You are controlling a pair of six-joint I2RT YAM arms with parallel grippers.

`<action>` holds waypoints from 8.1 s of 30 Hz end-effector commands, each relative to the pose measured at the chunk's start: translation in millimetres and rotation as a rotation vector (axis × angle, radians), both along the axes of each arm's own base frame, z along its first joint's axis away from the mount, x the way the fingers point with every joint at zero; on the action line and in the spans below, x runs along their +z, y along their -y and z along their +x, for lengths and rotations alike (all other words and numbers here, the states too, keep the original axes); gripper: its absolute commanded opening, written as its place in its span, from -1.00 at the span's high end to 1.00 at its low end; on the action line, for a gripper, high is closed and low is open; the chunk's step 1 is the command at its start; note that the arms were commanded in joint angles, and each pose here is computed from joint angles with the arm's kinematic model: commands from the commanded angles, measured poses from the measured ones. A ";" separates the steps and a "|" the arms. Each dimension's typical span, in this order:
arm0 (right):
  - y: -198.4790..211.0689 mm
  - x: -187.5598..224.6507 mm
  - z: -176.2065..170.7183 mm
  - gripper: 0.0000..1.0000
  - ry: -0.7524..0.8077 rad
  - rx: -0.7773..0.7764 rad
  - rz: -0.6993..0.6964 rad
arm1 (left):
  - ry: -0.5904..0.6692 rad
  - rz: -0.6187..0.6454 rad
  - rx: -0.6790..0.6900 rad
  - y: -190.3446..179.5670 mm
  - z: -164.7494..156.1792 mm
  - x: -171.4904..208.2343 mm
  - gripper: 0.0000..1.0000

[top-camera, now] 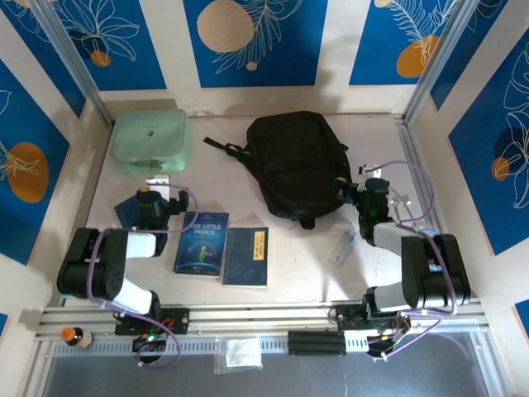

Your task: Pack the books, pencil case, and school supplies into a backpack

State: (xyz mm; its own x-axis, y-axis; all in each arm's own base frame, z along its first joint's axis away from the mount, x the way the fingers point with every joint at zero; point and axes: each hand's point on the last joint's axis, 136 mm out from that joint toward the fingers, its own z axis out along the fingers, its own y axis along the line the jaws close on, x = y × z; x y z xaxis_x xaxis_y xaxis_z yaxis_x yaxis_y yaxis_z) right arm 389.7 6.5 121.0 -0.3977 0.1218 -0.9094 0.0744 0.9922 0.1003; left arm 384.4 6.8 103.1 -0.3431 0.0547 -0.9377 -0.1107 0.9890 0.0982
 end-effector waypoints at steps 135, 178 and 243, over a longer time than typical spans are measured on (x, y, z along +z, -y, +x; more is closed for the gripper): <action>-162.1 -111.3 -66.6 0.38 -0.939 0.030 0.779 | -0.921 -0.806 -0.570 397.1 -32.5 -17.3 0.40; -166.7 -109.1 -62.6 0.39 -0.941 0.056 0.808 | -0.858 -0.530 -0.560 419.2 -4.0 -42.7 0.42; -141.3 -68.5 36.3 0.76 -0.739 0.052 0.807 | -0.799 -0.149 -0.471 289.0 -51.5 -1.1 1.00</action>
